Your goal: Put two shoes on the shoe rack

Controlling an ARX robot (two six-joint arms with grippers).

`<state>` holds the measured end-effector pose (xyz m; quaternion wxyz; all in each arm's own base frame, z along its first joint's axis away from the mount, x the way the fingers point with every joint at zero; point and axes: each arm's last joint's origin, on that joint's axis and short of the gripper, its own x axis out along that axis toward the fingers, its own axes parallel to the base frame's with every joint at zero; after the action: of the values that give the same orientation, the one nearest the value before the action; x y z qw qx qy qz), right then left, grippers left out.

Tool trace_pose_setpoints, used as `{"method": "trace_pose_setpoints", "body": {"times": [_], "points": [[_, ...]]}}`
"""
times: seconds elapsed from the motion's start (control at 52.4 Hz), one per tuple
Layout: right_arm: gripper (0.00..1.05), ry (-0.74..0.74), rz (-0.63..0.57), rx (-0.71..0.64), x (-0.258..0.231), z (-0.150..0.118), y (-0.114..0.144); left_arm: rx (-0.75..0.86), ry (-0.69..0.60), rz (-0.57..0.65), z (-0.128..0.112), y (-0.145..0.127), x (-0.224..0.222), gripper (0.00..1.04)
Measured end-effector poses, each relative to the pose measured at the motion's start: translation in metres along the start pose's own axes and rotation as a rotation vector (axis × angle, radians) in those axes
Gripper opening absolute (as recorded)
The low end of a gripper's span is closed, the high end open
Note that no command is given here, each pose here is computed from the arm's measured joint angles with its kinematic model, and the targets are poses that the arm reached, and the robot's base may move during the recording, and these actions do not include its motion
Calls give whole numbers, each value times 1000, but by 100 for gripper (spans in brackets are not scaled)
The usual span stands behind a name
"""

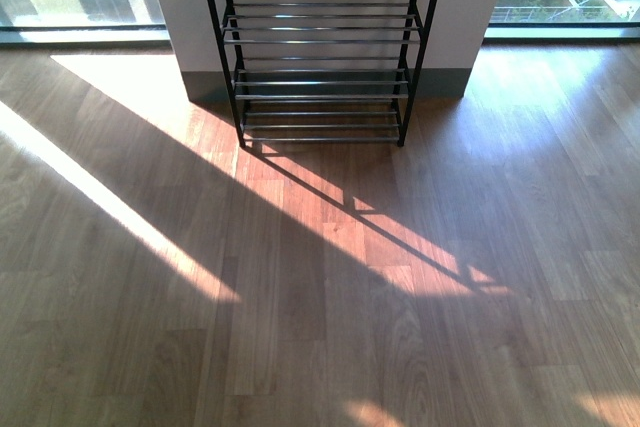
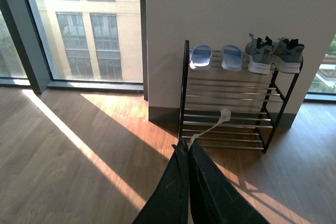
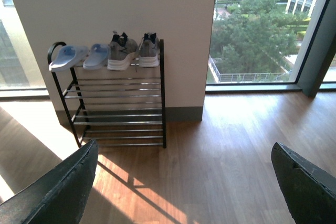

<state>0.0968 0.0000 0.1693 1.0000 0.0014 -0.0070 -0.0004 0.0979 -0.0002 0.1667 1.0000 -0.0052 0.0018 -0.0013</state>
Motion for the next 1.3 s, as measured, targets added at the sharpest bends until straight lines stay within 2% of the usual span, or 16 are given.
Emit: {"method": "trace_pose_setpoints", "body": {"times": [0.057,0.076,0.153,0.229,0.42,0.534,0.553,0.611,1.298], "points": [[96,0,0,0,0,0,0,-1,0,0,0,0,0,2],[96,0,0,0,0,0,0,0,0,0,0,0,0,5],[96,0,0,0,0,0,0,0,0,0,0,0,0,19],[96,0,0,0,0,0,0,0,0,0,0,0,0,39],[96,0,0,0,0,0,0,0,0,0,0,0,0,67],[96,0,0,0,0,0,0,0,0,0,0,0,0,96],[96,0,0,0,0,0,0,1,0,0,0,0,0,97],[96,0,0,0,0,0,0,2,0,0,0,0,0,95],[96,-1,0,0,0,0,0,3,-1,0,0,0,0,95]]}}
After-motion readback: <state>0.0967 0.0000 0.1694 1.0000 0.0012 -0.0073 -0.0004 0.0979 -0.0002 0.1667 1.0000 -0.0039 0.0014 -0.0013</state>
